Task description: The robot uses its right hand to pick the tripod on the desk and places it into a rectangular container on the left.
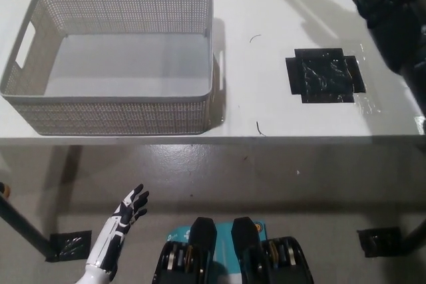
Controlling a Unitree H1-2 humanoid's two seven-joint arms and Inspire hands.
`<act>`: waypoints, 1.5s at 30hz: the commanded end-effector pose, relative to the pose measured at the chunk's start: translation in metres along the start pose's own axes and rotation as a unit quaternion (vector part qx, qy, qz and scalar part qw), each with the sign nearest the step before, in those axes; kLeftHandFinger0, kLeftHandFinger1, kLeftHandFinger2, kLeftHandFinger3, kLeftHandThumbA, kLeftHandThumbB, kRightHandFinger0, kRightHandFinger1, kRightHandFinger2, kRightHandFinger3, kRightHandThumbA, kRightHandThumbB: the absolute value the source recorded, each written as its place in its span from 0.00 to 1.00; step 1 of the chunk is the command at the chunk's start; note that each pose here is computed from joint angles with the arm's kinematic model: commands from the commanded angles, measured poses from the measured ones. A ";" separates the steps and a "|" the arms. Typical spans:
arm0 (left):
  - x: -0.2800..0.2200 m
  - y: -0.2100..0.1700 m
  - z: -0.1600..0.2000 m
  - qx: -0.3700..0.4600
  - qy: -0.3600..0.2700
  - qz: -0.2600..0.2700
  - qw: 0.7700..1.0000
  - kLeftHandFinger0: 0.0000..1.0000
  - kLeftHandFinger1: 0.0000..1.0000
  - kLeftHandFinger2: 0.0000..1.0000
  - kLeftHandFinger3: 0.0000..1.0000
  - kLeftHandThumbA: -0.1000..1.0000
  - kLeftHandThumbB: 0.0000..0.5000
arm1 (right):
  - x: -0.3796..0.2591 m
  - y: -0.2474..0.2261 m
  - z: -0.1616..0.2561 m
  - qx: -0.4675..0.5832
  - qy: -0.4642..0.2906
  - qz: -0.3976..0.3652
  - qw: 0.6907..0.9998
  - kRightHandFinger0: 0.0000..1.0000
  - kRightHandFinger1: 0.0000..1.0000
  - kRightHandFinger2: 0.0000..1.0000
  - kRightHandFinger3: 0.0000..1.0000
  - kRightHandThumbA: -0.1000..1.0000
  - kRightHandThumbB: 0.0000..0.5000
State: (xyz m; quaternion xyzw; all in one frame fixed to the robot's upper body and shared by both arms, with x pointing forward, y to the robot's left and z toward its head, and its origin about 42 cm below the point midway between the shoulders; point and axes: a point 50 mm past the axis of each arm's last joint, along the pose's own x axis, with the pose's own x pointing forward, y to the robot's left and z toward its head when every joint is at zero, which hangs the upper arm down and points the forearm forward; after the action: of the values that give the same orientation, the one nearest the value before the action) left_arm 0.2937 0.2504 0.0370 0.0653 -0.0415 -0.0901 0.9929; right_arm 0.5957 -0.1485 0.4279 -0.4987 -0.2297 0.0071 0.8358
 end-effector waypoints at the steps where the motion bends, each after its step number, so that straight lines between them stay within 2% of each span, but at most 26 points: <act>1: 0.001 0.003 0.008 0.004 -0.030 -0.017 0.999 1.00 1.00 1.00 1.00 1.00 1.00 | 0.036 -0.077 0.147 -0.022 -0.168 -0.093 0.981 0.00 0.40 0.83 0.90 0.00 0.35; 3: 0.002 0.004 0.008 0.010 -0.028 -0.016 0.999 1.00 1.00 1.00 1.00 1.00 1.00 | 0.033 -0.063 0.170 -0.026 -0.189 -0.080 0.978 0.00 0.40 0.82 0.91 0.00 0.37; 5: 0.001 0.004 0.008 0.019 -0.028 -0.015 0.999 1.00 1.00 1.00 1.00 1.00 1.00 | 0.030 -0.047 0.186 -0.022 -0.208 -0.074 0.975 0.00 0.36 0.80 0.85 0.00 0.39; 10: 0.004 0.004 0.007 0.017 -0.026 -0.018 0.999 1.00 1.00 1.00 1.00 1.00 1.00 | 0.026 -0.024 0.211 -0.024 -0.213 -0.056 0.975 0.00 0.33 0.78 0.82 0.00 0.33; 12: 0.004 0.004 0.008 0.016 -0.027 -0.019 0.999 1.00 1.00 1.00 1.00 1.00 1.00 | 0.024 -0.016 0.219 -0.026 -0.215 -0.052 0.975 0.00 0.24 0.74 0.74 0.00 0.35; 13: 0.004 0.004 0.008 0.016 -0.027 -0.020 0.999 1.00 1.00 1.00 1.00 1.00 1.00 | 0.023 -0.008 0.226 -0.022 -0.216 -0.045 0.975 0.00 0.14 0.68 0.66 0.00 0.37; 15: 0.004 0.004 0.007 0.009 -0.027 -0.020 0.999 1.00 1.00 1.00 1.00 1.00 1.00 | 0.020 0.002 0.231 -0.022 -0.220 -0.038 0.975 0.00 0.10 0.67 0.66 0.00 0.37; 18: 0.004 0.000 0.006 0.005 -0.026 -0.024 0.999 1.00 1.00 1.00 1.00 1.00 1.00 | 0.016 0.016 0.229 -0.024 -0.224 -0.027 0.974 0.00 0.16 0.75 0.77 0.00 0.37; 22: 0.008 -0.003 0.007 0.021 -0.026 -0.026 0.999 1.00 1.00 1.00 1.00 1.00 1.00 | 0.011 0.041 0.222 -0.048 -0.227 0.001 0.973 0.00 0.27 0.72 0.87 0.00 0.37; 24: 0.008 -0.003 0.008 0.022 -0.028 -0.030 0.999 1.00 1.00 1.00 1.00 1.00 1.00 | 0.008 0.052 0.215 -0.056 -0.225 0.015 0.973 0.00 0.20 0.72 0.81 0.00 0.41; 26: 0.009 -0.002 0.008 0.025 -0.028 -0.030 0.999 1.00 1.00 1.00 1.00 1.00 1.00 | 0.005 0.063 0.207 -0.056 -0.223 0.026 0.973 0.00 0.21 0.73 0.75 0.00 0.40; 27: 0.010 -0.003 0.008 0.024 -0.028 -0.032 0.999 1.00 1.00 1.00 1.00 1.00 1.00 | 0.005 0.067 0.202 -0.062 -0.218 0.032 0.973 0.00 0.27 0.76 0.75 0.00 0.39; 29: 0.012 -0.004 0.009 0.029 -0.029 -0.036 0.999 1.00 1.00 1.00 1.00 1.00 1.00 | 0.002 0.078 0.193 -0.070 -0.213 0.045 0.974 0.00 0.28 0.74 0.69 0.00 0.46; 31: 0.015 -0.004 0.011 0.027 -0.032 -0.039 0.998 1.00 1.00 1.00 1.00 1.00 1.00 | -0.001 0.085 0.189 -0.076 -0.214 0.048 0.973 0.00 0.24 0.69 0.65 0.00 0.39; 33: 0.019 -0.005 0.012 0.028 -0.034 -0.042 0.998 1.00 1.00 1.00 1.00 1.00 1.00 | -0.004 0.092 0.187 -0.091 -0.218 0.050 0.970 0.00 0.29 0.77 0.71 0.00 0.38; 34: 0.019 -0.006 0.012 0.028 -0.033 -0.044 0.998 1.00 1.00 1.00 1.00 1.00 1.00 | -0.006 0.096 0.186 -0.098 -0.219 0.054 0.969 0.04 0.36 0.84 0.81 0.00 0.43; 35: 0.020 -0.007 0.012 0.028 -0.033 -0.045 0.998 1.00 1.00 1.00 1.00 1.00 1.00 | -0.009 0.103 0.187 -0.106 -0.219 0.061 0.968 0.06 0.37 0.78 0.79 0.00 0.46; 36: 0.021 -0.008 0.011 0.028 -0.033 -0.048 0.998 1.00 1.00 1.00 1.00 1.00 1.00 | -0.012 0.109 0.185 -0.112 -0.221 0.067 0.966 0.01 0.26 0.55 0.68 0.00 0.47; 38: 0.023 -0.011 0.011 0.027 -0.031 -0.052 0.998 1.00 1.00 1.00 1.00 1.00 1.00 | -0.017 0.118 0.183 -0.121 -0.226 0.081 0.963 0.00 0.09 0.29 0.54 0.00 0.47; 39: 0.023 -0.013 0.010 0.025 -0.029 -0.053 0.998 0.98 1.00 1.00 1.00 1.00 1.00 | -0.021 0.124 0.182 -0.124 -0.230 0.090 0.961 0.00 0.07 0.26 0.66 0.00 0.48; 40: 0.023 -0.015 0.009 0.028 -0.028 -0.056 0.998 0.97 1.00 1.00 1.00 1.00 1.00 | -0.026 0.132 0.184 -0.126 -0.244 0.090 0.957 0.10 0.16 0.32 0.62 0.00 0.53; 41: 0.025 -0.016 0.010 0.030 -0.029 -0.058 0.997 0.97 1.00 1.00 1.00 1.00 1.00 | -0.028 0.134 0.183 -0.126 -0.250 0.089 0.956 0.14 0.17 0.30 0.56 0.00 0.53; 42: 0.027 -0.017 0.010 0.030 -0.029 -0.062 0.997 0.97 1.00 1.00 1.00 1.00 1.00 | -0.032 0.141 0.186 -0.133 -0.255 0.093 0.953 0.15 0.22 0.35 0.54 0.00 0.58; 43: 0.028 -0.017 0.010 0.030 -0.029 -0.064 0.997 0.97 1.00 1.00 1.00 1.00 1.00 | -0.033 0.143 0.189 -0.140 -0.257 0.103 0.951 0.10 0.16 0.27 0.52 0.00 0.64; 44: 0.030 -0.017 0.011 0.035 -0.030 -0.066 0.997 0.97 1.00 1.00 1.00 1.00 1.00 | -0.036 0.148 0.195 -0.141 -0.259 0.112 0.949 0.01 0.03 0.16 0.50 0.00 0.65; 45: 0.031 -0.018 0.011 0.039 -0.031 -0.068 0.996 0.98 1.00 1.00 1.00 1.00 1.00 | -0.039 0.153 0.200 -0.147 -0.258 0.120 0.947 0.00 0.01 0.13 0.47 0.00 0.66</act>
State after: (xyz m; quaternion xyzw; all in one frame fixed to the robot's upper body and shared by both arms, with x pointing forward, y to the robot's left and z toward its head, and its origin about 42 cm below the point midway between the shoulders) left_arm 0.3105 0.2310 0.0372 0.0899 -0.0393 -0.1419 0.9850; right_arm 0.5345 0.0437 0.3254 -0.6279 -0.2912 0.2023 0.6928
